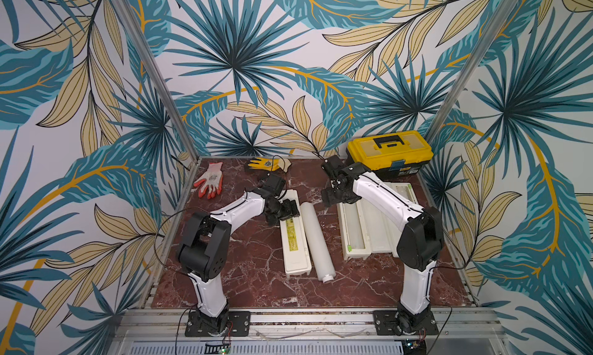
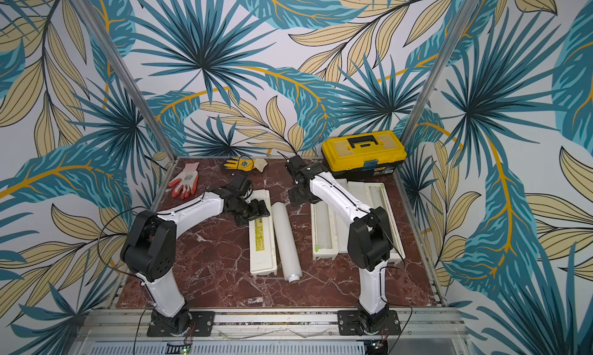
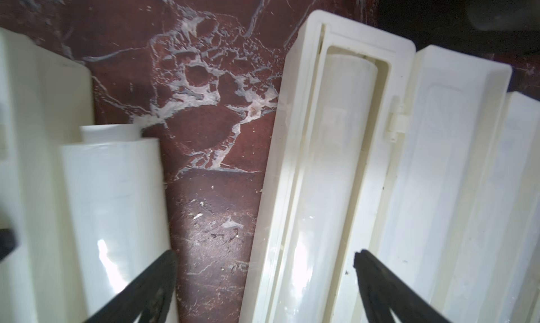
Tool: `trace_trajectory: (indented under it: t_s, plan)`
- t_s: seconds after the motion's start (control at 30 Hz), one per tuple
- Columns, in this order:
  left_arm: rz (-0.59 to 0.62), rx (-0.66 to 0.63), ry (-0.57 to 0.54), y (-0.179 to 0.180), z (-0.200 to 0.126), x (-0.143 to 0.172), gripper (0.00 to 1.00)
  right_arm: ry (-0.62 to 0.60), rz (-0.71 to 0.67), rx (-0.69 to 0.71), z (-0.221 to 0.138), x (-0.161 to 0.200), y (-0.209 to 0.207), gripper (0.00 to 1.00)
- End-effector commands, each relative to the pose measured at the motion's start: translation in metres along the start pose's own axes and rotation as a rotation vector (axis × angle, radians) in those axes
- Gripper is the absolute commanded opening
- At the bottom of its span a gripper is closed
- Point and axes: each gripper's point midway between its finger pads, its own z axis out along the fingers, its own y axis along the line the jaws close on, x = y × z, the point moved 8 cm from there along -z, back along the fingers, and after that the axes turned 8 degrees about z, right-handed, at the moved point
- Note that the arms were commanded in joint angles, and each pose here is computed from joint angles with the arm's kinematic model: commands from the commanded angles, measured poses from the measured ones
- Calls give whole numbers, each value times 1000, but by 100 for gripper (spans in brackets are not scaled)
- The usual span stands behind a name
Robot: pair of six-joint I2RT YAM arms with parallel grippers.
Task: Put plastic wrap rolls into dispensers
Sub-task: Move the plastic wrap cutting box to the center of the board, then pick up the plastic wrap cutting box from the center of the board.
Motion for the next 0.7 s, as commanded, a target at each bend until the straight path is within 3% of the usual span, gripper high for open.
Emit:
trace_trajectory:
  t_s: [0.0,0.1,0.3,0.57,0.67]
  plan:
    - [-107,-177,111,27,17,29,95,30,-9,-124,-9,4,10,96]
    - [-85,-148,39,14,0,16,100,70,11,-183,-6,7,16,96]
    - [1,-50,-40,-4,-28,-15,100,102,44,-192,-5,14,27,99]
    - [55,53,-113,19,-72,-42,100,111,61,-165,-2,18,71,99]
    - [42,1,-160,40,-81,-51,100,95,45,-163,3,18,93,99]
